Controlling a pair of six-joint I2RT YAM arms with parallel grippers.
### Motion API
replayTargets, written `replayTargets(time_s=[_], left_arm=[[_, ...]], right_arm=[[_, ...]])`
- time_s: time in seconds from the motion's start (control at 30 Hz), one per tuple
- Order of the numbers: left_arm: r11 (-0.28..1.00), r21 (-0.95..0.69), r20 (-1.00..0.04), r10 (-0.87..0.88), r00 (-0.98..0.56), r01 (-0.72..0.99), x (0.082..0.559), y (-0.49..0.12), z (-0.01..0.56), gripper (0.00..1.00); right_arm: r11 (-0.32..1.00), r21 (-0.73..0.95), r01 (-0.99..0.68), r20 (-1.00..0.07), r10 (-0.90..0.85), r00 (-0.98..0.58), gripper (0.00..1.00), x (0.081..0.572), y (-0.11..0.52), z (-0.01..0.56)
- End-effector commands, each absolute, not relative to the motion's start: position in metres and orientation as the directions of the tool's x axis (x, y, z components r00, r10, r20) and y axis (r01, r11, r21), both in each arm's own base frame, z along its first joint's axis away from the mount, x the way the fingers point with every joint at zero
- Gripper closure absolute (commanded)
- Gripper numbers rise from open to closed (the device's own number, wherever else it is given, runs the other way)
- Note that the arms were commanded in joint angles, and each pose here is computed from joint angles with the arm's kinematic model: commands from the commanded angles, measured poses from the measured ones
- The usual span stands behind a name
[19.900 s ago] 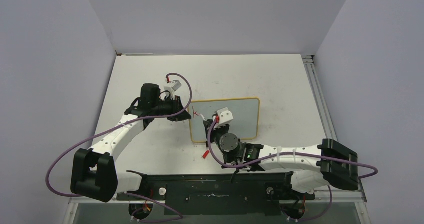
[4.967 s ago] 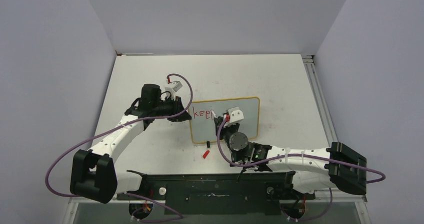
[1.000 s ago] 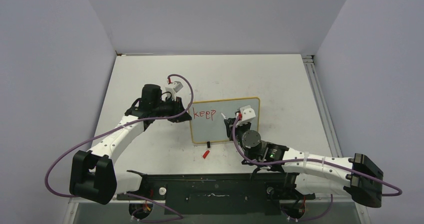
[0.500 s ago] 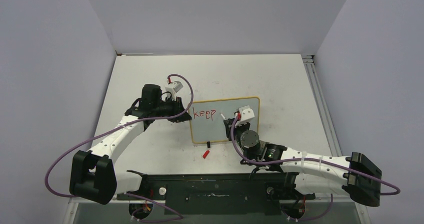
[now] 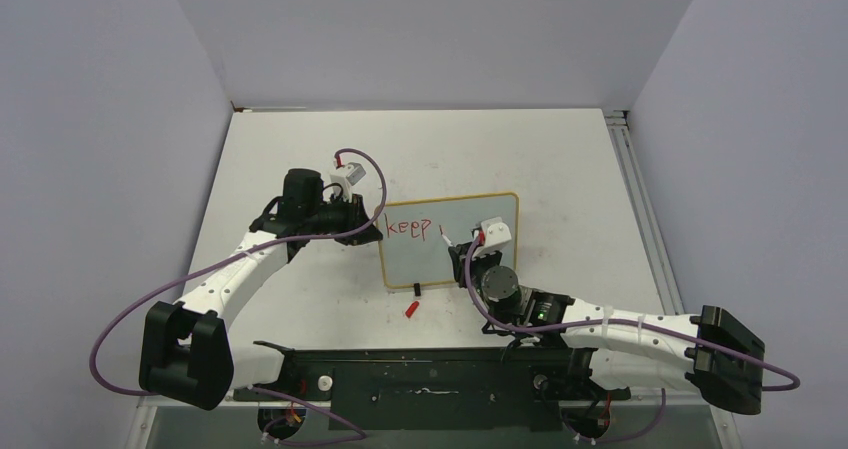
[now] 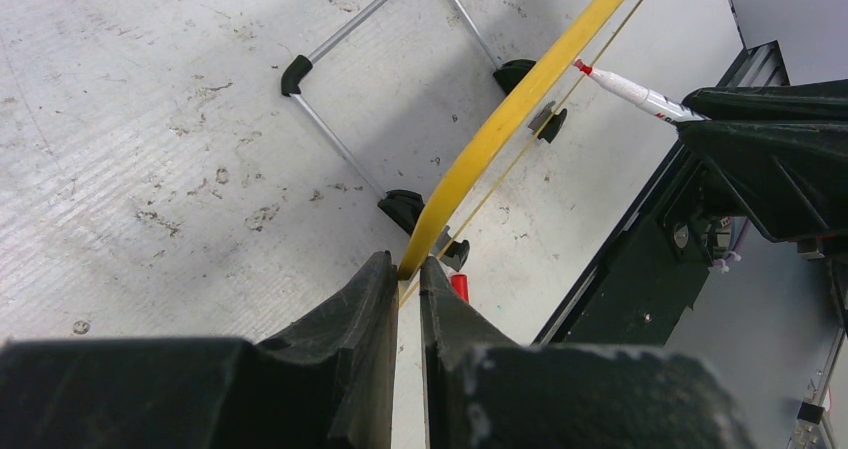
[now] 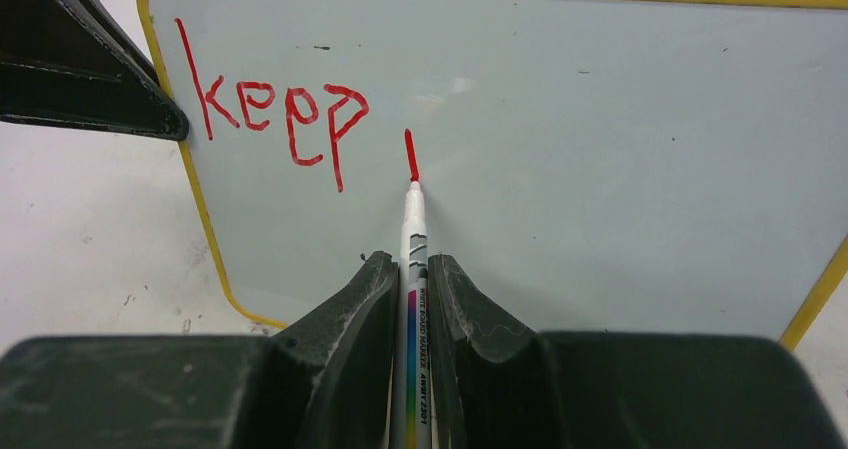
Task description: Write a sentence on the whiteboard
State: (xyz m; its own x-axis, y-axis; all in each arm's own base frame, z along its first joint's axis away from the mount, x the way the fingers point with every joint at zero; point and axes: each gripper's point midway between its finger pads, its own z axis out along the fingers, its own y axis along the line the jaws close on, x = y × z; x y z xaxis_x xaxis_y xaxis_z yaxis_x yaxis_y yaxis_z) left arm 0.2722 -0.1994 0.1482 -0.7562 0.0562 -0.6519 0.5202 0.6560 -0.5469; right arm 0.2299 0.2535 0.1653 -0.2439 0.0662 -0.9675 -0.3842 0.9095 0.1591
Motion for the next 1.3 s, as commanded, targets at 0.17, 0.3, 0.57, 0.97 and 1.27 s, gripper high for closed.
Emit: replayTargets(time_s=[0.17, 0.3, 0.57, 0.97, 1.27], left_arm=[[0.634, -0.529, -0.702, 0.046, -0.711, 0.564, 0.277, -0.204, 0.173, 1.00], [0.634, -0.529, -0.701, 0.047, -0.711, 0.564, 0.277, -0.204, 0.173, 1.00], [0.634, -0.530, -0.701, 0.047, -0.711, 0.564, 0.277, -0.204, 0.173, 1.00], [0.635, -0.529, -0.702, 0.046, -0.711, 0.563, 0.277, -0.204, 0.173, 1.00], [0.633, -0.530, -0.702, 0.047, -0.711, 0.565, 0.278, -0.205, 0.173, 1.00]], right_arm=[[0.916, 0.175, -0.362, -0.974, 0.106, -0.202, 0.95, 0.235, 0.252, 0.181], [0.918, 0.173, -0.358, -0.977, 0.115, -0.177, 0.95, 0.238, 0.252, 0.190], [0.918, 0.175, -0.355, -0.981, 0.130, -0.147, 0.95, 0.242, 0.254, 0.201], [0.934, 0.175, -0.312, -0.981, 0.137, -0.138, 0.95, 0.244, 0.243, 0.201], [0.939, 0.164, -0.301, -0.978, 0.115, -0.176, 0.95, 0.240, 0.239, 0.185]])
